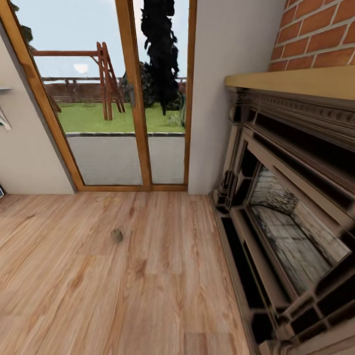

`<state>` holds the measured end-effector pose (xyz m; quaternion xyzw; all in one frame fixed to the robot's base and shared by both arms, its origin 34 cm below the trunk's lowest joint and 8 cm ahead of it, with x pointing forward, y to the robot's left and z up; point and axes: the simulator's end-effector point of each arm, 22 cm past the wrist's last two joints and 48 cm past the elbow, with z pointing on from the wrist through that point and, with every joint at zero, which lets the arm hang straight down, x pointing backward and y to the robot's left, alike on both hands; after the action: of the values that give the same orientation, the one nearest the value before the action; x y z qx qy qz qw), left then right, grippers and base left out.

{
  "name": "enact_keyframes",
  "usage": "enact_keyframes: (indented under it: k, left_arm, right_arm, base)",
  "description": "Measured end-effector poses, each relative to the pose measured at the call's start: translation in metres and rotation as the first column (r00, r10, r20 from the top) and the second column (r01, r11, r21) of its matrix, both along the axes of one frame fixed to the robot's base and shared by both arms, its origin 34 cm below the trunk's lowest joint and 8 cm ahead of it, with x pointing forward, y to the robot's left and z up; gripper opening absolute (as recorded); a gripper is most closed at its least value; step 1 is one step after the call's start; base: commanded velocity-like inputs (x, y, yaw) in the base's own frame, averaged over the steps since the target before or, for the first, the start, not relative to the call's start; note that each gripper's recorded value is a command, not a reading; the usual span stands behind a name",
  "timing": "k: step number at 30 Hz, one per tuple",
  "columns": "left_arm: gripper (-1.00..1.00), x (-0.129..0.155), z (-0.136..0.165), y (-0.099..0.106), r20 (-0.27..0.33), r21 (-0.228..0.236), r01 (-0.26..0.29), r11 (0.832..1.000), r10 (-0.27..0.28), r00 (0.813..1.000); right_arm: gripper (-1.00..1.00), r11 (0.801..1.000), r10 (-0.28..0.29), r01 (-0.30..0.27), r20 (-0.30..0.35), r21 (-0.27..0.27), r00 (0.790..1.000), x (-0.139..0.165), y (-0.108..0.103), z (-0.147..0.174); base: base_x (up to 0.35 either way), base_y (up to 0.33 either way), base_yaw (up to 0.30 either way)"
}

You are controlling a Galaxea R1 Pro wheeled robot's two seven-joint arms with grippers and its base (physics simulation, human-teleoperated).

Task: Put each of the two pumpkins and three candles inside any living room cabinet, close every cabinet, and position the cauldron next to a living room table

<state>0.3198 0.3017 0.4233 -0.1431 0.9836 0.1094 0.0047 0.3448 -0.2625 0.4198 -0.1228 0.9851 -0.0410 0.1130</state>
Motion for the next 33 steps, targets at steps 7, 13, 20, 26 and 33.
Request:
enact_keyframes:
  k: [7,13,20,26,33]
  left_arm:
    - [1.0,0.0,0.0,0.0,0.0,0.0,0.0,1.0,0.0,1.0]
    - [1.0,-0.0007,-0.0003,0.0,-0.002,0.0,0.001,1.0,-0.001,1.0]
    - [1.0,-0.0017,-0.0008,0.0,-0.005,0.0,0.001,1.0,-0.001,1.0]
    - [1.0,-0.0026,-0.0012,0.0,-0.007,0.0,0.0,1.0,0.0,1.0]
    - [1.0,-0.0036,-0.0017,0.0,-0.009,0.0,0.0,1.0,0.0,1.0]
  right_arm:
    - [1.0,1.0,-0.001,0.001,0.001,0.003,1.0,0.0003,0.0023,0.0]
    - [1.0,1.0,-0.002,0.002,-0.001,0.003,1.0,-0.0003,0.0023,-0.0004]
    - [1.0,1.0,-0.002,0.002,-0.002,0.002,1.0,-0.0009,0.0014,-0.0008]
    - [1.0,1.0,-0.002,0.002,-0.004,0.002,1.0,-0.0018,0.0014,-0.0013]
    - [1.0,1.0,-0.001,0.001,-0.006,0.002,1.0,-0.0023,0.0013,-0.0017]
  base:
    - [0.337,0.0,0.251]
    - [0.337,0.0,0.282]
    - [0.337,0.0,0.284]
    - [0.337,0.0,0.284]
    - [0.337,0.0,0.284]
